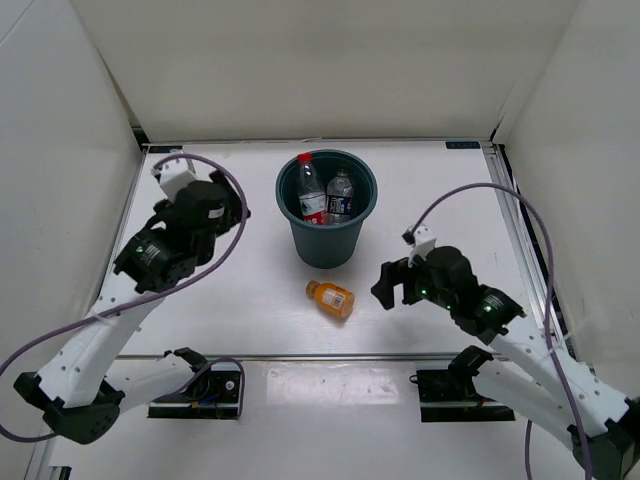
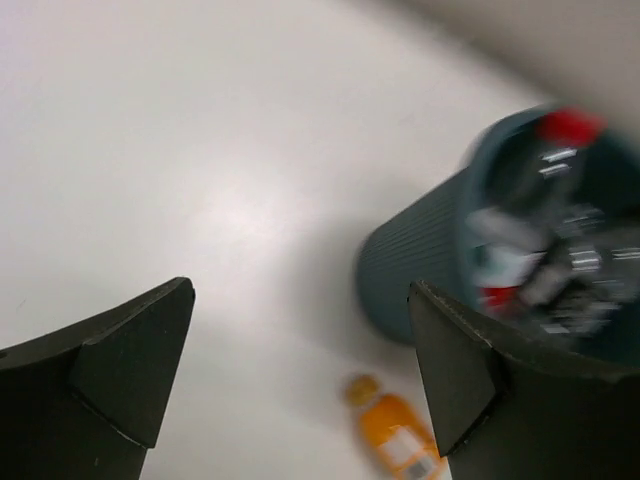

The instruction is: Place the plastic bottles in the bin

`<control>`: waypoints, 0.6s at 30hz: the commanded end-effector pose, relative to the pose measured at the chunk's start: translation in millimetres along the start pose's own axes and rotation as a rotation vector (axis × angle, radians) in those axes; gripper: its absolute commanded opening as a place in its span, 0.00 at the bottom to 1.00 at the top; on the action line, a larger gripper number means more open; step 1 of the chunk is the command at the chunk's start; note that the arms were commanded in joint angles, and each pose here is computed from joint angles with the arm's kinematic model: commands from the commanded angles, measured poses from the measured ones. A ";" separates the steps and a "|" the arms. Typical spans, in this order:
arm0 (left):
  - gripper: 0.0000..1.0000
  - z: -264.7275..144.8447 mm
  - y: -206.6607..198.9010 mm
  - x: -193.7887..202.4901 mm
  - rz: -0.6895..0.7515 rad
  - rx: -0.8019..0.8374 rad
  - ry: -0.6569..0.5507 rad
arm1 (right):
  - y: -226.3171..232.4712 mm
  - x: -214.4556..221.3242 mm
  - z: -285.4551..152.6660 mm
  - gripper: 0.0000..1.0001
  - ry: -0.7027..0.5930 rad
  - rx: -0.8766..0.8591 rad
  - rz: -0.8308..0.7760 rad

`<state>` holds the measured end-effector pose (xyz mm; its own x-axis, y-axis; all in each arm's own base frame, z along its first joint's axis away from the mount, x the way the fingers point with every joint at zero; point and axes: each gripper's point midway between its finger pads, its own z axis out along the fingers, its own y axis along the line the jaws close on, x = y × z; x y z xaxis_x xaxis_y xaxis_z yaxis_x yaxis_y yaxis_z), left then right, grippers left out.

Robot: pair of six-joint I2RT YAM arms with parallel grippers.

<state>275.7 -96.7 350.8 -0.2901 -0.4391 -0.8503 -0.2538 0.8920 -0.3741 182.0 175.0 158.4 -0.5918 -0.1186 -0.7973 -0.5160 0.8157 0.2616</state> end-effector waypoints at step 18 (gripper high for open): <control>1.00 -8.3 117.5 87.0 0.068 -0.271 0.231 | 87.2 17.6 99.5 1.00 -0.061 -0.292 -0.325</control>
<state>220.4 -32.7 243.3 -0.4765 -0.4273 -0.7684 -0.4539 0.8680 -0.2013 186.9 274.7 96.2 -0.4083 -0.3380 -0.8480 -0.7691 0.6278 0.1200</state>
